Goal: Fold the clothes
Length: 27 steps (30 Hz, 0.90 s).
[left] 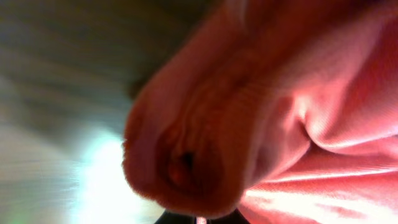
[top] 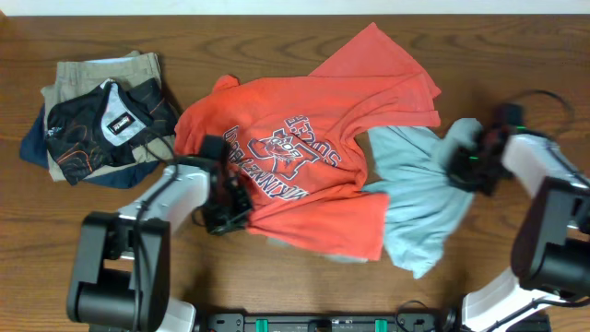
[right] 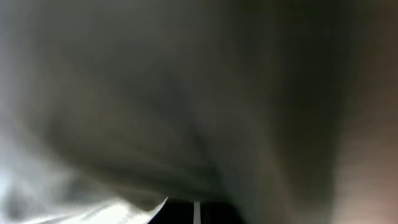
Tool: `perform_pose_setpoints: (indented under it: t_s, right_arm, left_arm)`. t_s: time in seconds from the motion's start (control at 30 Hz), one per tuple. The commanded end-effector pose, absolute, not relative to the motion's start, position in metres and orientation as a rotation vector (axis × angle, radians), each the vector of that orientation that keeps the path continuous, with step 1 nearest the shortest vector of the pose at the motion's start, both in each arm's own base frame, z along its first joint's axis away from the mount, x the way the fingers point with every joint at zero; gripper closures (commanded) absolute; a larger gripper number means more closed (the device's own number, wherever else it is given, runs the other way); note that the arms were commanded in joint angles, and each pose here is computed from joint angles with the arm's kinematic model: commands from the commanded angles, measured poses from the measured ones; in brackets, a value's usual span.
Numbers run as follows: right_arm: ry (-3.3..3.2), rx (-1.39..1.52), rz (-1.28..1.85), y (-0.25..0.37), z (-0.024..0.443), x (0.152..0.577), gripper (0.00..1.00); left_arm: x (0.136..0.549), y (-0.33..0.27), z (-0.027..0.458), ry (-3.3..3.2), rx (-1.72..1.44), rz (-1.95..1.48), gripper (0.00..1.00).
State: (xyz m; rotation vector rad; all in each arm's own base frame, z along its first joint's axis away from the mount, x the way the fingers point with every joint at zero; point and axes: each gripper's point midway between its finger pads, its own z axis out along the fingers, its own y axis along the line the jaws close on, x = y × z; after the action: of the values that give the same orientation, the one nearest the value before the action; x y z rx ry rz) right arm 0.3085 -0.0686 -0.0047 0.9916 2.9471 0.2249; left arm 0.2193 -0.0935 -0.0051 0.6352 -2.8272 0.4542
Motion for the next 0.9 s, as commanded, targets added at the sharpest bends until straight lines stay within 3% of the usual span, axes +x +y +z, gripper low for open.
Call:
perform_pose_setpoints:
  t_s: [0.0, 0.17, 0.3, 0.47, 0.87]
  right_arm:
    - [2.821, 1.416, -0.286, -0.183, -0.004, 0.265, 0.92]
    - [2.666, 1.505, -0.086, -0.228, 0.05, 0.284, 0.9]
    - [2.673, 1.22, 0.171, -0.211, 0.091, 0.317, 0.82]
    - [2.693, 0.633, 0.567, -0.128, 0.135, 0.348, 0.72]
    - [3.1, 0.083, 0.745, 0.034, 0.088, 0.296, 0.71]
  left_arm:
    - [0.213, -0.04, -0.021, -2.842, 0.71, 0.246, 0.94]
    - [0.215, -0.006, -0.019, -2.782, 0.928, 0.28, 0.94]
    - [0.217, -0.01, -0.014, -2.735, 0.964, 0.44, 0.94]
    - [0.21, -0.019, -0.011, -2.696, 0.943, 0.47, 0.94]
    - [0.208, -0.023, -0.011, -2.696, 0.908, 0.464, 0.94]
